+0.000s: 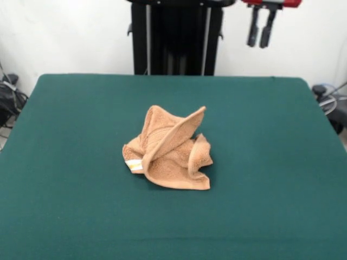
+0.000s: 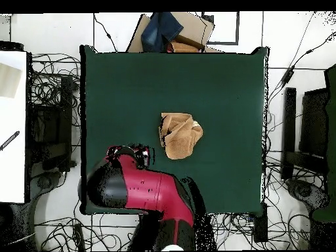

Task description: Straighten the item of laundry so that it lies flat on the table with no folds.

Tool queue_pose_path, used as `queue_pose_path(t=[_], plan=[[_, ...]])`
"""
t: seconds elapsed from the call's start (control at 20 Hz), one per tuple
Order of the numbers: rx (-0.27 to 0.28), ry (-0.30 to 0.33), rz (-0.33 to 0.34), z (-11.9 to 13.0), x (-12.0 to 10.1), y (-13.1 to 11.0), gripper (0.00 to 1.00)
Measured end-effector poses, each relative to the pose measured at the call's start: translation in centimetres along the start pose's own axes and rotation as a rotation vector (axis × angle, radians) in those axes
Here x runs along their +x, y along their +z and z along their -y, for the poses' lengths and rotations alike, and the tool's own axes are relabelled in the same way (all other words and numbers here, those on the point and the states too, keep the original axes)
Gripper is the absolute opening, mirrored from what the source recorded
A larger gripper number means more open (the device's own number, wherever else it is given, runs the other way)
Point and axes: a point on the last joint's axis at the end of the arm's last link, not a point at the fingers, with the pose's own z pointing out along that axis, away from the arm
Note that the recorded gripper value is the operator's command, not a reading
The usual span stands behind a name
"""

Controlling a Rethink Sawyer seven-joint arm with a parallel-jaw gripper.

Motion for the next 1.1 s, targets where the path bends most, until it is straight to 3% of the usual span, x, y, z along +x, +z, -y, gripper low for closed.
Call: queue_pose_path(t=[0.25, 0.45, 0.65, 0.85, 1.1], plan=[[-0.006, 0.046, -0.003, 1.6, -0.4, 0.1, 1.0], [-0.007, 0.107, -0.018, 4.3, -0.9, 1.0, 1.0], [-0.004, 0.119, -0.035, 5.0, -0.7, 1.9, 1.0], [-0.005, 0.12, -0.072, 5.0, -0.3, 4.3, 1.0], [0.01, 0.134, -0.067, 5.6, 0.2, 7.7, 1.0]])
